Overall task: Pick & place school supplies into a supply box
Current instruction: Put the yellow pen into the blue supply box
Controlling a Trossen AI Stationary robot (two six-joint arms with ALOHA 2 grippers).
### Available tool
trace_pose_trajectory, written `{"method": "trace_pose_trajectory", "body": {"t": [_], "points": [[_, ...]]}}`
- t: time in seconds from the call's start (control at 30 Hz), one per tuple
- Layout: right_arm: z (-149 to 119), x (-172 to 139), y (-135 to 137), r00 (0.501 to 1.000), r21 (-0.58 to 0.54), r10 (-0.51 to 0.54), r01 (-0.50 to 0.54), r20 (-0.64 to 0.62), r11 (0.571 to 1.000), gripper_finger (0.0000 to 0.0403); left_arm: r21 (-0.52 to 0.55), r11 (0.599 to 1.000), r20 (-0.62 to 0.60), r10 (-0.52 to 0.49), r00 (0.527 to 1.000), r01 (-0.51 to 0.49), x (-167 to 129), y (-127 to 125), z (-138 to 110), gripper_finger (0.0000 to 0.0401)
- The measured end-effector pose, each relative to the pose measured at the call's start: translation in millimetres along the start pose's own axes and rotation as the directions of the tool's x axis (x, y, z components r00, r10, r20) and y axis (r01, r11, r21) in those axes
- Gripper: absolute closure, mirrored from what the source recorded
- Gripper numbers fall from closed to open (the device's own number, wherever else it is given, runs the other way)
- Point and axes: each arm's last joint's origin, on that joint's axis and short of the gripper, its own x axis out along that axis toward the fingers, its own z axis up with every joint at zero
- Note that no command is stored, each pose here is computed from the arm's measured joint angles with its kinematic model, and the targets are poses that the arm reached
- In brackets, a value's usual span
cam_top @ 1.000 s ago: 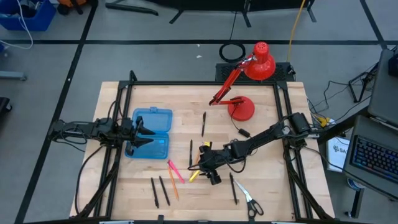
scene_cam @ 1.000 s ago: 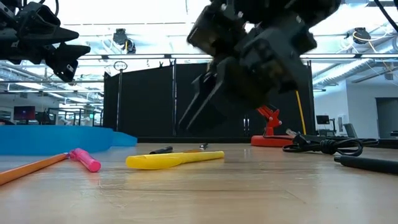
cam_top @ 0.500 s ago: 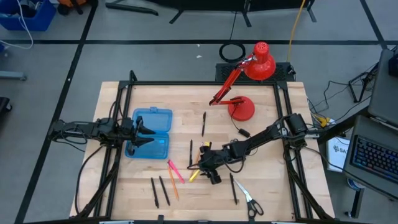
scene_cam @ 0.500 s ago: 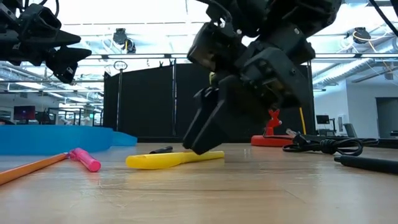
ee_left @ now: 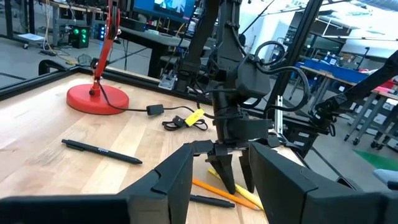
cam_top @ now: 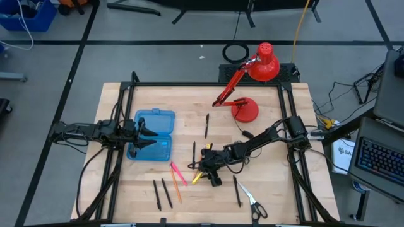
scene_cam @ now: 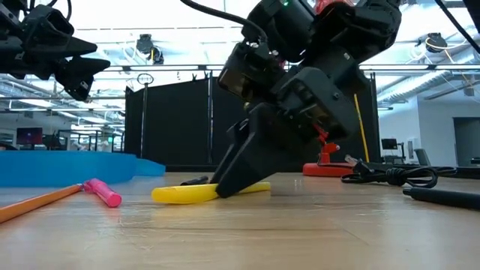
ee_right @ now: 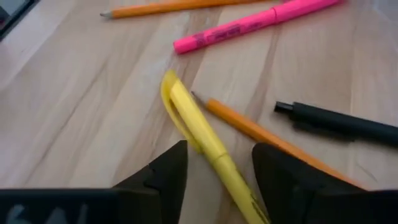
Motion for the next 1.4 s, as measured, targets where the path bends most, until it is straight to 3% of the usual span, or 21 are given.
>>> {"method": "trace_pose_trajectory", "body": {"t": [0.43,0.67,1.13,1.4], "points": [[-2.2,0.0,0.1,1.000,-0.003,0.008,-0.008,-0.021,1.000,0.0384,0.000,1.000,-0.003,0.000,1.000,0.000,0.0,0.0,-0.3,0.0240],[-0.2,0.0,-0.2,1.000,0.060,0.002,-0.002,0.004,0.998,0.0384,0.000,1.000,-0.003,0.000,1.000,0.000,0.0,0.1,-0.3,0.0240],[11.9,0.2,0.1,0.994,0.045,0.004,-0.009,0.108,0.999,0.0384,0.000,1.000,-0.003,0.000,1.000,0.000,0.0,0.0,-0.3,0.0240],[33.2,-2.5,0.6,0.981,0.025,0.008,-0.014,0.193,1.000,0.0384,0.000,1.000,-0.003,0.000,1.000,0.000,0.0,0.0,-0.3,0.0240]]}}
